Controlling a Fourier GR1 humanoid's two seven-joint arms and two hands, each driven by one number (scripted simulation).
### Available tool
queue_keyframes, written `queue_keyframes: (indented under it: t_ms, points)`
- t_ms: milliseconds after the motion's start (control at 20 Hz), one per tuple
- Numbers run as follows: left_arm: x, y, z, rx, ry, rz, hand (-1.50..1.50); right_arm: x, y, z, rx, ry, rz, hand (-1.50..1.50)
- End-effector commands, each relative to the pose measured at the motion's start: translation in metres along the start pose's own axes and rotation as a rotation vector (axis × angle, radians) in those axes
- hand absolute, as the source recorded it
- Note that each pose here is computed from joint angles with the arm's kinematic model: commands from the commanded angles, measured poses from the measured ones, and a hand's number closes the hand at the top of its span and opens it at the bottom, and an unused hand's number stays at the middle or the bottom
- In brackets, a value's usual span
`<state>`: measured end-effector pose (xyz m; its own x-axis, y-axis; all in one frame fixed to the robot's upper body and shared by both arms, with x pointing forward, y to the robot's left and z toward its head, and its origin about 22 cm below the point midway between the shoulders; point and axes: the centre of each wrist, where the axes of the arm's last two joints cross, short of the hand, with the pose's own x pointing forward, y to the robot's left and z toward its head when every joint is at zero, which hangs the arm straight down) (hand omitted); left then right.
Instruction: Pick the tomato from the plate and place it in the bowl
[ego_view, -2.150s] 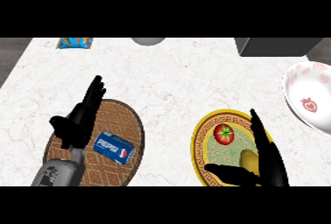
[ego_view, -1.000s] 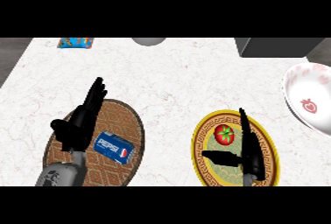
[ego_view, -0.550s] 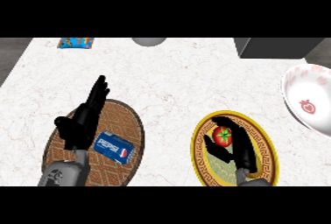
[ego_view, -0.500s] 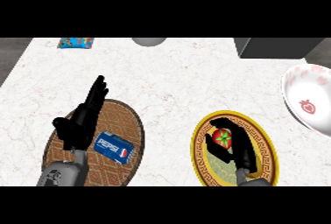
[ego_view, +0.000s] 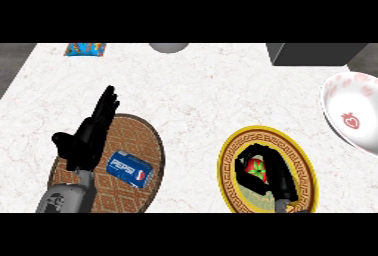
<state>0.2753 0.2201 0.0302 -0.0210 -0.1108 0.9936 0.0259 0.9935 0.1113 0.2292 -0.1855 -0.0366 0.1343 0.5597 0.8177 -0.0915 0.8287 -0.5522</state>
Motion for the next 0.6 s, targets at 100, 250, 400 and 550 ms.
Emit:
queue_keyframes:
  t_ms: [100,250,400,550]
  points:
    - [-0.005,0.000,0.007,0.011,0.019,0.002,0.00,-0.015,-0.059,0.042,0.302,-0.226,0.000,1.50]
    - [-0.008,-0.012,0.007,0.023,-0.004,-0.001,0.00,-0.006,-0.101,0.058,0.256,-0.375,-0.029,1.50]
    - [-0.007,-0.007,0.004,0.026,-0.008,-0.004,0.00,0.001,-0.107,0.075,0.199,-0.507,-0.113,1.50]
    - [-0.001,-0.005,0.003,0.044,0.003,-0.013,0.00,0.014,-0.132,0.102,0.097,-0.599,-0.058,1.50]
